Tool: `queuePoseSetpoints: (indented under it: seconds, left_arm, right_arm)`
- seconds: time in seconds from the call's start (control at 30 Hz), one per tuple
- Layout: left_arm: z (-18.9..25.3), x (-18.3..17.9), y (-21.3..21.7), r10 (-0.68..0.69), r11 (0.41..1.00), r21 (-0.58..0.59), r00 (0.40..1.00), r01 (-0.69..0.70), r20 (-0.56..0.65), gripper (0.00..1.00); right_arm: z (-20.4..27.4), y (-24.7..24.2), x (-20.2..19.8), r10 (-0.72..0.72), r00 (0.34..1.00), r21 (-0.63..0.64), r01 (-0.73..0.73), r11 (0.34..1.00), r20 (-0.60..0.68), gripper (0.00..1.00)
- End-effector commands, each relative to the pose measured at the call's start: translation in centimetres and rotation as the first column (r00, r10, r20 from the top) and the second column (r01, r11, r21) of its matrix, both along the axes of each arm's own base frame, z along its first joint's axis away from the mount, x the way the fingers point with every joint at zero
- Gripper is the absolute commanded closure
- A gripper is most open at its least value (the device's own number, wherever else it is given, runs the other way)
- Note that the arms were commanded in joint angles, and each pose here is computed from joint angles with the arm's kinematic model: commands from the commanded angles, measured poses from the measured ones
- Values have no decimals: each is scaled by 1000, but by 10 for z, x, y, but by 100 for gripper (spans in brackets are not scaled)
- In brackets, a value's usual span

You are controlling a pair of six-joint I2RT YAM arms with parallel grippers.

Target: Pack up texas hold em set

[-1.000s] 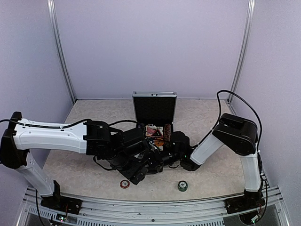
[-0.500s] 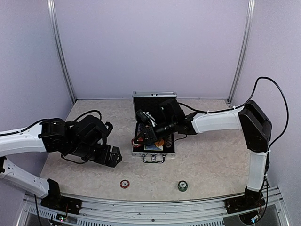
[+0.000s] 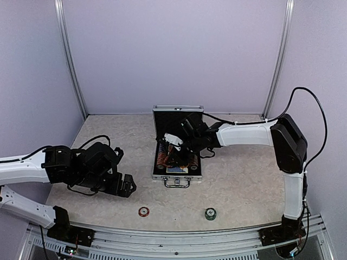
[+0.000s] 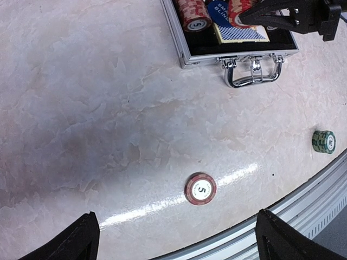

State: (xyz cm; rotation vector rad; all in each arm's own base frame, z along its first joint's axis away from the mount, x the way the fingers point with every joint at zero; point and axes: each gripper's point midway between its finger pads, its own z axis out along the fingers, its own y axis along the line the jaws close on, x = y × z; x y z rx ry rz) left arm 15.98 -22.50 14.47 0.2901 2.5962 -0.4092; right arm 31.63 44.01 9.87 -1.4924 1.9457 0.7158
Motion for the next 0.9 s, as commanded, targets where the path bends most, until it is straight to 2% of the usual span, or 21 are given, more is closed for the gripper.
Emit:
queuePoseSetpoints:
  seconds: [0.0,0.27,0.87]
  left_arm:
    - [-4,0,-7,4,999,-47,1000,-5,-9,1]
    - [-14,-2,-11,-1,999,-52,1000,0,-29,1]
    - [-22,-5,-13,-5,998,-62,999,3,-45,1]
  right_arm:
    - [-5,6,3,110,973,-104,-91,990,204,100]
    - [-8,26,-6,198,926,-153,-155,976,321,100]
    - [-38,47,2,262,906,-215,-198,956,333,99]
